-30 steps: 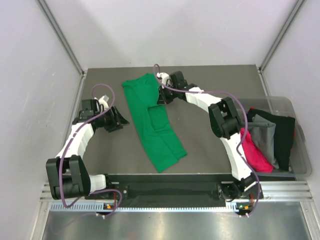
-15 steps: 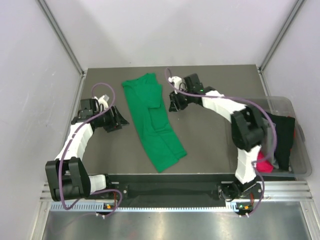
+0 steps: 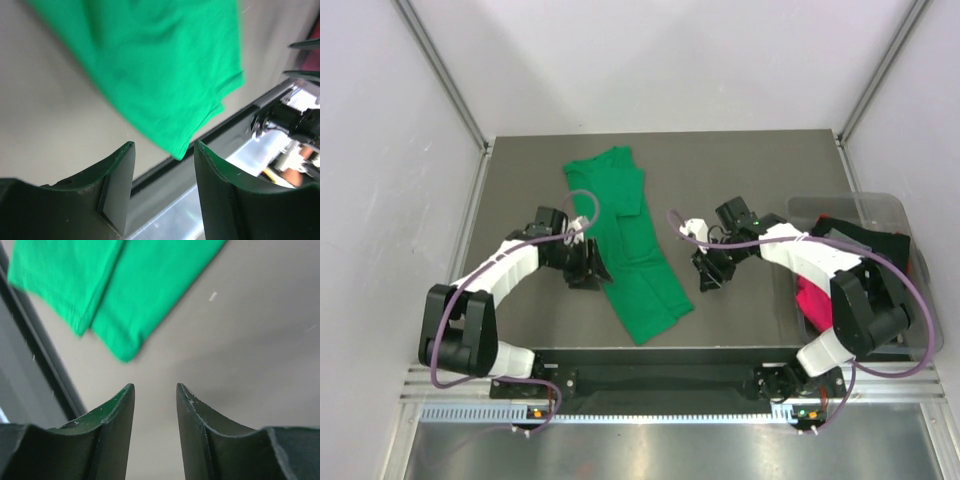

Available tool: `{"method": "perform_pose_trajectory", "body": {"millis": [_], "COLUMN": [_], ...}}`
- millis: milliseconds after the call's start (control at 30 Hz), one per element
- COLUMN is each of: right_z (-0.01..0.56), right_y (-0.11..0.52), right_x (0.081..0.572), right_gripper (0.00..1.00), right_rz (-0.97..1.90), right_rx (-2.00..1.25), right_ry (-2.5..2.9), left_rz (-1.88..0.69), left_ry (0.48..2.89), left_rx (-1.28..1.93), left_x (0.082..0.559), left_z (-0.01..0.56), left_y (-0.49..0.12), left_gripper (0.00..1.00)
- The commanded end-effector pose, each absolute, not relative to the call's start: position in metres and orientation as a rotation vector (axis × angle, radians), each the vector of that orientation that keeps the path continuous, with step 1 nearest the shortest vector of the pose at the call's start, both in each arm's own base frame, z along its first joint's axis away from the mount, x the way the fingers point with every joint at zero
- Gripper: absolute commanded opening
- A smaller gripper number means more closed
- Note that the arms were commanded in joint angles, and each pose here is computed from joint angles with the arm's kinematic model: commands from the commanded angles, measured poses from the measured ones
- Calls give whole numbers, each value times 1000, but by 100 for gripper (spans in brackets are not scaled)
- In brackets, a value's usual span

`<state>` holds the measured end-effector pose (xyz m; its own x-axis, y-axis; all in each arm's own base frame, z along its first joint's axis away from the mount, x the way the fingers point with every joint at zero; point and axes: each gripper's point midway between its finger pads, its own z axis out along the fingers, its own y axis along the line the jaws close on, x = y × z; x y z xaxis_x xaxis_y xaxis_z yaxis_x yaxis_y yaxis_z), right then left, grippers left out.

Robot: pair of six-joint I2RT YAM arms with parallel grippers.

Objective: Fold and stack the t-shirts

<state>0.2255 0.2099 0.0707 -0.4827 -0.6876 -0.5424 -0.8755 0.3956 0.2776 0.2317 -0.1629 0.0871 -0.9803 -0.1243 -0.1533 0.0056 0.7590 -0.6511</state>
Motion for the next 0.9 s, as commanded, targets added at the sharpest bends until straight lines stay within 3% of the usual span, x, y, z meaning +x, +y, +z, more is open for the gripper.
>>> {"method": "perform_pose_trajectory", "body": {"millis": [0, 167, 733, 867], "right_z": [84, 74, 43, 37], "right_y": [208, 222, 255, 259], "right_x": [219, 210, 188, 182], "right_gripper": [40, 41, 44, 45], "right_rz": [774, 914, 1245, 1266], "right_rx": [-1416, -1440, -1453, -1483], "right_ry": [2247, 2302, 2377, 2380], "left_rz": [-1042, -995, -1050, -1043], "left_ry": [2892, 2962, 2957, 2988], "left_rx": [-353, -586, -481, -424], "left_x": [202, 165, 169, 160], "left_z": [64, 32, 24, 21], "left_y": [-165, -161, -206, -215], "left_gripper": [54, 50, 52, 48]}}
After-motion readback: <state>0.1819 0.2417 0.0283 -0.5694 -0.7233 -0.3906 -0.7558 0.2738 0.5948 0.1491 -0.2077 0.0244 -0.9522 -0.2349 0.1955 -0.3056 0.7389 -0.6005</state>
